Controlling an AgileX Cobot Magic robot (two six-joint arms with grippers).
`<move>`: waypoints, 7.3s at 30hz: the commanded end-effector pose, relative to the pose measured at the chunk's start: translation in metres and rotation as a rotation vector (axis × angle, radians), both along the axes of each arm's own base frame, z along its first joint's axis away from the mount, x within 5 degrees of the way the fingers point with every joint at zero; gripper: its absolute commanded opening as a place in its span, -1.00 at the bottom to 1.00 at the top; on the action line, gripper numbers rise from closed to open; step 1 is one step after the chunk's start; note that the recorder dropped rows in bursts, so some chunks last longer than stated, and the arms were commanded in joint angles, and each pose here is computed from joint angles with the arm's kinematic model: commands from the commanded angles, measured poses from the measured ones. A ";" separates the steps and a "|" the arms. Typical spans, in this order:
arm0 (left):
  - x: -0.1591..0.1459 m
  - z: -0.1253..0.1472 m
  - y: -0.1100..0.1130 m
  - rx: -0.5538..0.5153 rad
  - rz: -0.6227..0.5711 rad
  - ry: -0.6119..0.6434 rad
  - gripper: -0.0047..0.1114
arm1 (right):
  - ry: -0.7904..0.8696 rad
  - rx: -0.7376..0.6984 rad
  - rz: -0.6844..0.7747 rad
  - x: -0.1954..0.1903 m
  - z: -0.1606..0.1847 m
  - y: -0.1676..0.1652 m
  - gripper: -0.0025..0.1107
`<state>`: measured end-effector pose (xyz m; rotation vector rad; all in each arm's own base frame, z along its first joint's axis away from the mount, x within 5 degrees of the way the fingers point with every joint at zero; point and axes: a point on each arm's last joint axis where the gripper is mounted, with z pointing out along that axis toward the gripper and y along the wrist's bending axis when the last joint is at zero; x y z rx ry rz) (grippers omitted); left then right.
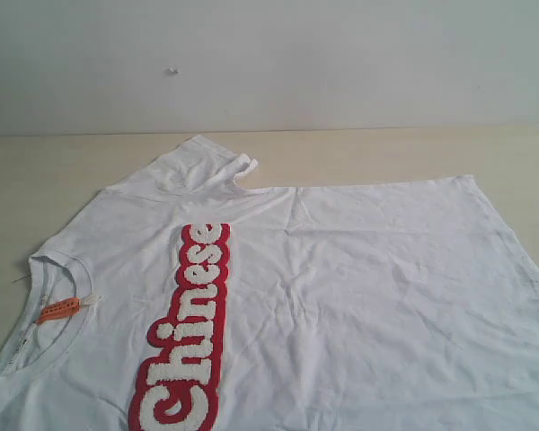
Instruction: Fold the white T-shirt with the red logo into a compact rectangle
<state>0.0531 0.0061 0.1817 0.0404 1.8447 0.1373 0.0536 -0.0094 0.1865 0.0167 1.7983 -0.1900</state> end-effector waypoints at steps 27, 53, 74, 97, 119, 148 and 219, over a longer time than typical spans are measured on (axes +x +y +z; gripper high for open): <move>-0.006 0.154 -0.018 -0.544 -0.309 -0.855 -0.92 | -0.960 0.283 0.216 -0.034 0.147 0.014 -0.96; 0.246 0.170 -0.039 -0.130 -0.278 0.473 -0.92 | 0.234 0.029 -0.052 0.196 0.245 -0.023 -0.96; 0.219 0.037 -0.074 0.548 -1.172 0.973 -0.84 | 1.103 -0.422 0.750 0.221 0.108 -0.009 -0.18; 0.225 -0.034 -0.056 0.888 -1.205 0.953 0.31 | 1.037 -0.819 0.954 0.207 0.032 -0.015 0.28; 0.235 -0.039 -0.056 0.962 -1.192 0.873 0.31 | 1.008 -0.864 0.933 0.257 0.014 -0.023 0.36; 0.236 -0.064 -0.055 0.970 -1.239 0.915 0.31 | 1.179 -0.825 1.010 0.270 -0.039 -0.059 0.90; 0.244 -0.095 -0.054 1.012 -1.249 0.920 0.31 | 1.241 -0.698 1.057 0.281 -0.085 -0.078 0.90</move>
